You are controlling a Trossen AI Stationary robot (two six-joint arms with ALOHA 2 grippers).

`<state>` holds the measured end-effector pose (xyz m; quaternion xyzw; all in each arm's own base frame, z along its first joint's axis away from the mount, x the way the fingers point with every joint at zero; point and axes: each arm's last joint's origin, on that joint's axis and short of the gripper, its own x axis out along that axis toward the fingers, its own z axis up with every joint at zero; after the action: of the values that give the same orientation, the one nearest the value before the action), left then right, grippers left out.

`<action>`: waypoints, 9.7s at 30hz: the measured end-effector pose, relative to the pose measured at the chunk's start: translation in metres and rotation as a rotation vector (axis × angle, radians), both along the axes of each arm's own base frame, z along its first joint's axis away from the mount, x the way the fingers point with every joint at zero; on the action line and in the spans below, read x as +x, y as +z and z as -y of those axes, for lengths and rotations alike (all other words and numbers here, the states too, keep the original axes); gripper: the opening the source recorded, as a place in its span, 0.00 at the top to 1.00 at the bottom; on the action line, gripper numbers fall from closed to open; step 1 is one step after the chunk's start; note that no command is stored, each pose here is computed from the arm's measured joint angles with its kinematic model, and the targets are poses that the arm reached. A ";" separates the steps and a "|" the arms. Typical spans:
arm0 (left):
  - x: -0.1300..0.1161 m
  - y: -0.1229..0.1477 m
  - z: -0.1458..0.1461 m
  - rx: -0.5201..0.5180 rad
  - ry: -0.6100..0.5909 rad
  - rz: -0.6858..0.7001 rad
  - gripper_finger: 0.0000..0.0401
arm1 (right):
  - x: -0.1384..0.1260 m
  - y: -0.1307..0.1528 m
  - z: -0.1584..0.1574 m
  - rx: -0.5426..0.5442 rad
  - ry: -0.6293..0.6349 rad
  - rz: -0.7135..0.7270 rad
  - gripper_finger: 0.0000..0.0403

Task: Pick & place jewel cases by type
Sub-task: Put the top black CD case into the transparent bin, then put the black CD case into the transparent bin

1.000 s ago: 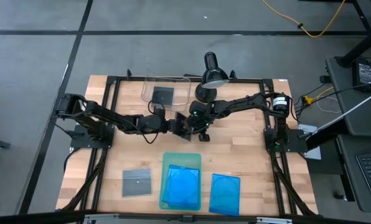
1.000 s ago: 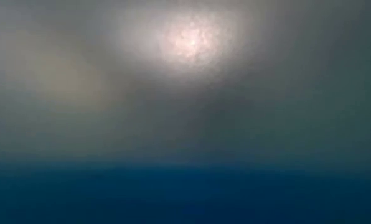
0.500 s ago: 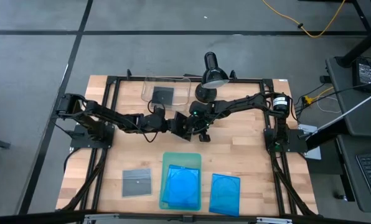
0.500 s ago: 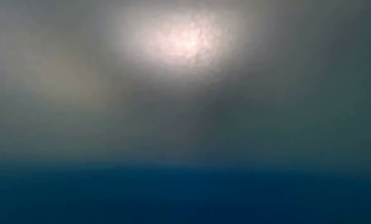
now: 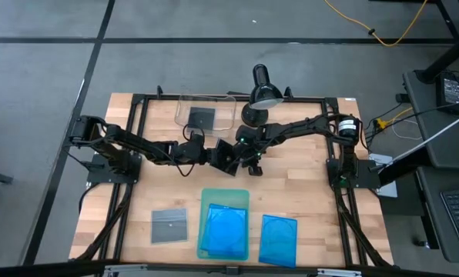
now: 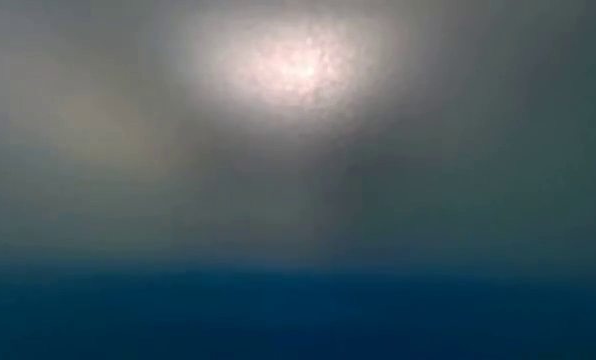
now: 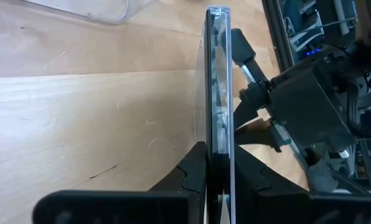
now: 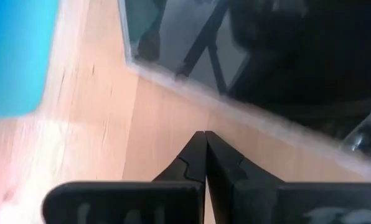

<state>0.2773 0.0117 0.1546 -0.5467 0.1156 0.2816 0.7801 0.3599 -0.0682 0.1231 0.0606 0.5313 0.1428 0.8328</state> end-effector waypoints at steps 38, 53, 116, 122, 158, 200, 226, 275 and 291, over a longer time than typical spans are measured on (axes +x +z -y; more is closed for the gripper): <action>-0.107 0.158 0.001 0.920 -0.186 0.342 0.94 | -0.154 0.158 -0.022 -0.384 -0.415 0.801 0.99; -0.119 0.207 0.017 1.282 -0.308 0.396 0.94 | -0.153 0.158 -0.022 -0.364 -0.429 0.799 0.99; -0.063 0.283 0.038 0.946 0.123 -0.036 0.93 | -0.155 0.157 -0.017 -0.354 -0.464 0.786 0.99; -0.069 0.286 0.030 0.786 0.118 0.103 0.93 | -0.155 0.155 -0.017 -0.351 -0.455 0.770 0.99; -0.087 0.226 -0.074 0.495 0.227 -0.456 0.93 | -0.156 0.154 -0.018 -0.381 -0.322 0.766 0.99; -0.080 0.086 -0.150 0.149 0.116 -0.085 0.93 | -0.161 0.145 -0.013 -0.397 -0.327 0.668 0.99; -0.092 0.031 -0.167 0.055 0.144 -0.097 0.93 | -0.161 0.146 -0.013 -0.379 -0.350 0.673 0.99; -0.111 0.074 -0.150 0.168 0.184 0.001 0.59 | -0.161 0.146 -0.013 -0.400 -0.327 0.673 0.99; -0.125 0.144 -0.066 0.300 -0.063 0.376 0.59 | -0.160 0.146 -0.013 -0.387 -0.309 0.678 0.99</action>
<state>0.1522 0.0773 0.2986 -0.4638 -0.0575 0.1643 0.8687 0.1994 -0.0550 0.2688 -0.0685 0.2289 -0.0746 0.9682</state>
